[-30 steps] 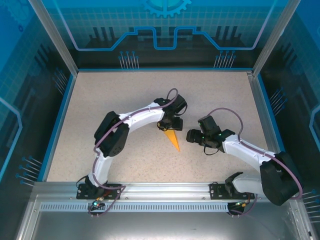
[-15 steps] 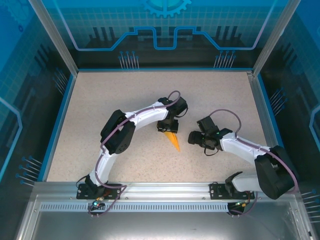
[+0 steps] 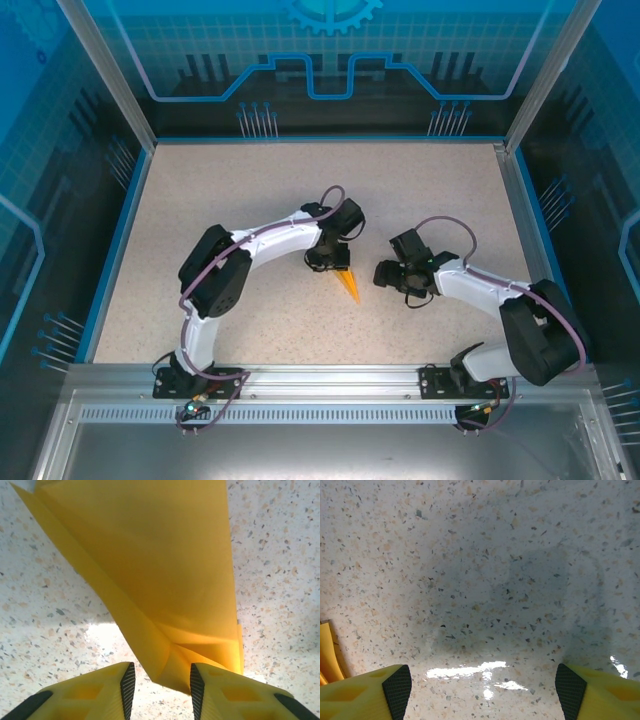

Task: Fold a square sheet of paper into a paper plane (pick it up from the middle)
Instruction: Turn over a paper plane at the center of the table.

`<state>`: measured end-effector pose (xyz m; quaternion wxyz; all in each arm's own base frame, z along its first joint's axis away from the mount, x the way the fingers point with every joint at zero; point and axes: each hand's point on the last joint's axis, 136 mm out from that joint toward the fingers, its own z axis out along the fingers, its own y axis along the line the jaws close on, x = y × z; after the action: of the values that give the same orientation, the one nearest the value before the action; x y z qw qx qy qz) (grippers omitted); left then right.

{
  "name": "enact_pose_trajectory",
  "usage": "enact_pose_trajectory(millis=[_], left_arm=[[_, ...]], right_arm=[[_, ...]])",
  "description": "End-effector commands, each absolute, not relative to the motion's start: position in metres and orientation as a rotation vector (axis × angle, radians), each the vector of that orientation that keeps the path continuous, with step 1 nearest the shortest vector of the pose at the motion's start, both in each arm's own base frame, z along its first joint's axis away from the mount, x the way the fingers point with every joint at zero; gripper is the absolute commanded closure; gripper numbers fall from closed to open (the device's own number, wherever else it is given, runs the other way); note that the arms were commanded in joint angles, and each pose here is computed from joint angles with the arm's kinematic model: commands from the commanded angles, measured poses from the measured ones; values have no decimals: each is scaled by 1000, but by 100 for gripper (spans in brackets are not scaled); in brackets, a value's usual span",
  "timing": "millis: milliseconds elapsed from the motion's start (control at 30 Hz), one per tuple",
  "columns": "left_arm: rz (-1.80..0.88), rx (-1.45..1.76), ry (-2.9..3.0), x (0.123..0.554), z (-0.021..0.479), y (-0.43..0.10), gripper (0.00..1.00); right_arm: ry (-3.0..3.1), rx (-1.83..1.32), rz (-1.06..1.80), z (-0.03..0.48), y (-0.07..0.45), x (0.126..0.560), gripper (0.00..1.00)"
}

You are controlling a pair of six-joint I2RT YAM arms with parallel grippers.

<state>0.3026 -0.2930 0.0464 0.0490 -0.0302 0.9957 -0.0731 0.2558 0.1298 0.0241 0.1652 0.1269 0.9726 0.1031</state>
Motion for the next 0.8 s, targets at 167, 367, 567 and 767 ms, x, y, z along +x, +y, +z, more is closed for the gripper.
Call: enact_pose_trajectory(millis=[167,367,567,767], left_arm=[[-361,-211,3007,303,55,-294,79],[-438,-187,2939,310,82,-294,91],[-776,-4,2821,317,120,-313,95],[-1148,112,2683,322,148,-325,97]], right_arm=[[2770,402,308,28,130,264,21],[2750,406,326,35,132,266,22],[2696,414,381,48,135,271,22],[2604,449,473,68,138,273,22]])
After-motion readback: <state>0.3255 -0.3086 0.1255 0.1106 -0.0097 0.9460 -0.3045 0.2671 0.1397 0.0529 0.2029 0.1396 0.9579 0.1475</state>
